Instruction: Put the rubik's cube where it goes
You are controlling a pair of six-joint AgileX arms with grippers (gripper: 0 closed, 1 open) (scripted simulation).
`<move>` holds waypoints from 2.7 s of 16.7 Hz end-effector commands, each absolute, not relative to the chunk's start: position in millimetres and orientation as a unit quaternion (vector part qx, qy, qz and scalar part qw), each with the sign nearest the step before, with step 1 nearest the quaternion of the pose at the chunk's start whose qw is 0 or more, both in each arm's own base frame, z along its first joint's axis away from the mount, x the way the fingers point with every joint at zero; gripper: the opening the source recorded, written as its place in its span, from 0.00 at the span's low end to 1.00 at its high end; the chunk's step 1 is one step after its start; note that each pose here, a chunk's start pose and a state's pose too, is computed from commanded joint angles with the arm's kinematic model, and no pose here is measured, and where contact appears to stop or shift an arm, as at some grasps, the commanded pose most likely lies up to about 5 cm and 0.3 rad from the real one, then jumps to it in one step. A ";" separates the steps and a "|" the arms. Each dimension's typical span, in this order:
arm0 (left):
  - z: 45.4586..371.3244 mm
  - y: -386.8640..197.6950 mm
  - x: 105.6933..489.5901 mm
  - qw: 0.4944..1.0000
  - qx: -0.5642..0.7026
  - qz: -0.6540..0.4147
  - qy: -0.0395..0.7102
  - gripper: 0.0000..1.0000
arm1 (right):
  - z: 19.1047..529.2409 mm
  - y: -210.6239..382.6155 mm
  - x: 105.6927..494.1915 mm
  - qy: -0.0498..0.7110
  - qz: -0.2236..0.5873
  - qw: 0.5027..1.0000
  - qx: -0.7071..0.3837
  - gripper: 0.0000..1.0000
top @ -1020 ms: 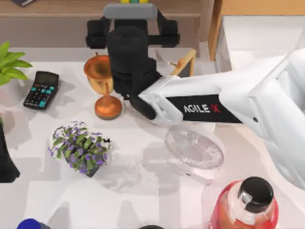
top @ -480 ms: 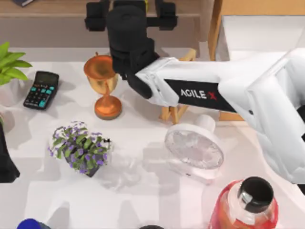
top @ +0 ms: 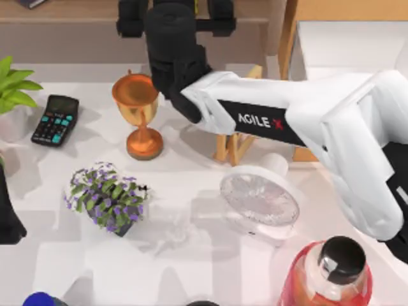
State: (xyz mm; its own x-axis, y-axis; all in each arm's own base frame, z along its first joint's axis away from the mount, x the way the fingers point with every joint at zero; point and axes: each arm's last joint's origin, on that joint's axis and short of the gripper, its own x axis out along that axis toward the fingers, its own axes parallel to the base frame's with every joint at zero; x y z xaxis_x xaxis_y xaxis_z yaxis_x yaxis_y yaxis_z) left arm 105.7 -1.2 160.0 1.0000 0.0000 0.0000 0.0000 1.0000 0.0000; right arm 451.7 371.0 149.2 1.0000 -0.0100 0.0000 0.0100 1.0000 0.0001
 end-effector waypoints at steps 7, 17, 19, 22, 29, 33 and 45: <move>160.0 -1.2 105.7 1.000 0.000 0.000 0.000 1.00 | 149.2 371.0 451.7 0.000 -0.005 1.000 0.000 0.55; 160.0 -1.2 105.7 1.000 0.000 0.000 0.000 1.00 | 149.2 371.0 451.7 0.000 -0.005 1.000 0.000 0.00; 160.0 -1.2 105.7 1.000 0.000 0.000 0.000 1.00 | 149.2 371.0 451.7 0.000 -0.005 1.000 0.000 0.00; 160.0 -1.2 105.7 1.000 0.000 0.000 0.000 1.00 | 149.2 371.0 451.7 0.000 -0.005 1.000 0.000 0.00; 160.0 -1.2 105.7 1.000 0.000 0.000 0.000 1.00 | 157.1 365.5 447.4 -0.004 0.000 1.000 -0.003 0.00; 160.0 -1.2 105.7 1.000 0.000 0.000 0.000 1.00 | 167.1 371.9 432.1 0.001 -0.001 1.000 -0.002 0.00; 160.0 -1.2 105.7 1.000 0.000 0.000 0.000 1.00 | 211.9 378.2 440.8 0.039 0.082 0.996 0.003 0.00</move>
